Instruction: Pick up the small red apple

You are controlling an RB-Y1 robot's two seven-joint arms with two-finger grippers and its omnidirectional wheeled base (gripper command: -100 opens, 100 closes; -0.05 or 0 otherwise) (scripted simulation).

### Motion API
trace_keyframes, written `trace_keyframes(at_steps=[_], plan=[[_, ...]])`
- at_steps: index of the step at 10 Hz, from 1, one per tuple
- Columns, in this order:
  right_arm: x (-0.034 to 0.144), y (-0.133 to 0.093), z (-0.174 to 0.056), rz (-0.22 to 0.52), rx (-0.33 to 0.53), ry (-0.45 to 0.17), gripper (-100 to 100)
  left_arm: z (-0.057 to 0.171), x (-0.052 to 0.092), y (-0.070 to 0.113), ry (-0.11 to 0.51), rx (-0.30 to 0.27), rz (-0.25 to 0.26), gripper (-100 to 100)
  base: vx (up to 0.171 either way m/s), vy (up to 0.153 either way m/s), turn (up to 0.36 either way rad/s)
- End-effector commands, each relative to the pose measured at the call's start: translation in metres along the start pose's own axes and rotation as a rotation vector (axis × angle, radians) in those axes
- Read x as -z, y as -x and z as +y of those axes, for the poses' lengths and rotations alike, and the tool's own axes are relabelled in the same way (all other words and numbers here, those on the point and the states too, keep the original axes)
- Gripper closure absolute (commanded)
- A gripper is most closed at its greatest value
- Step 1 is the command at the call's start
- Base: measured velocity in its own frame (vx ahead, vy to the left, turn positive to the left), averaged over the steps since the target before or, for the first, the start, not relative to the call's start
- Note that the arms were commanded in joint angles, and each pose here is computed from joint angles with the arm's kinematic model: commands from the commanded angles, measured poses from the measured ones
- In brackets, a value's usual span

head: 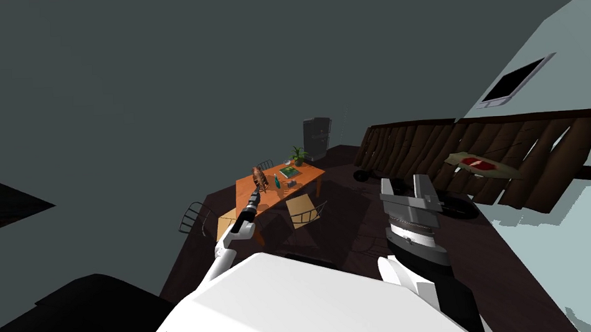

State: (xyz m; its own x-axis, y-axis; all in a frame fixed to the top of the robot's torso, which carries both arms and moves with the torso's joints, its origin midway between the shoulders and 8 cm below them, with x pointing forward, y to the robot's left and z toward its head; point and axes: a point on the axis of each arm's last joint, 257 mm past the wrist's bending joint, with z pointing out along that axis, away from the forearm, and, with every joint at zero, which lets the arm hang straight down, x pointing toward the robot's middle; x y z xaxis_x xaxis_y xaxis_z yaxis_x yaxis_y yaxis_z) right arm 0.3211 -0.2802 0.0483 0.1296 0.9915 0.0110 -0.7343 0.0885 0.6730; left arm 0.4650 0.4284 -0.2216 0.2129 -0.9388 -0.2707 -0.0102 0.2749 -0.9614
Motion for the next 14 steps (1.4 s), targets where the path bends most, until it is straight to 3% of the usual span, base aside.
trace_keyframes(at_steps=[1,6,7,8,9,10,11,14], plan=[[0.000,0.000,0.000,0.000,0.000,0.000,0,0.019,-0.002,0.002,0.052,-0.011,0.000,-100,0.018,-0.019,-0.020],[0.000,0.000,0.000,0.000,0.000,0.000,0,0.078,-0.009,0.021,0.224,-0.075,0.004,-100,0.019,-0.010,-0.025],[0.000,0.000,0.000,0.000,0.000,0.000,0,0.086,-0.007,0.022,0.240,-0.075,0.002,-100,0.025,-0.001,-0.014],[0.000,0.000,0.000,0.000,0.000,0.000,0,0.105,-0.006,0.030,0.301,-0.097,0.003,-100,0.035,0.001,-0.026],[0.000,0.000,0.000,0.000,0.000,0.000,0,0.107,-0.006,0.030,0.305,-0.097,0.003,-100,0.026,0.000,-0.016],[0.000,0.000,0.000,0.000,0.000,0.000,0,0.125,-0.004,0.039,0.364,-0.120,0.002,-100,0.027,-0.001,-0.026],[0.000,0.000,0.000,0.000,0.000,0.000,0,0.127,-0.004,0.039,0.368,-0.120,0.002,-100,0.023,0.003,-0.012],[0.000,0.000,0.000,0.000,0.000,0.000,0,0.163,0.003,0.059,0.491,-0.164,-0.003,-100,0.029,0.007,-0.020]])
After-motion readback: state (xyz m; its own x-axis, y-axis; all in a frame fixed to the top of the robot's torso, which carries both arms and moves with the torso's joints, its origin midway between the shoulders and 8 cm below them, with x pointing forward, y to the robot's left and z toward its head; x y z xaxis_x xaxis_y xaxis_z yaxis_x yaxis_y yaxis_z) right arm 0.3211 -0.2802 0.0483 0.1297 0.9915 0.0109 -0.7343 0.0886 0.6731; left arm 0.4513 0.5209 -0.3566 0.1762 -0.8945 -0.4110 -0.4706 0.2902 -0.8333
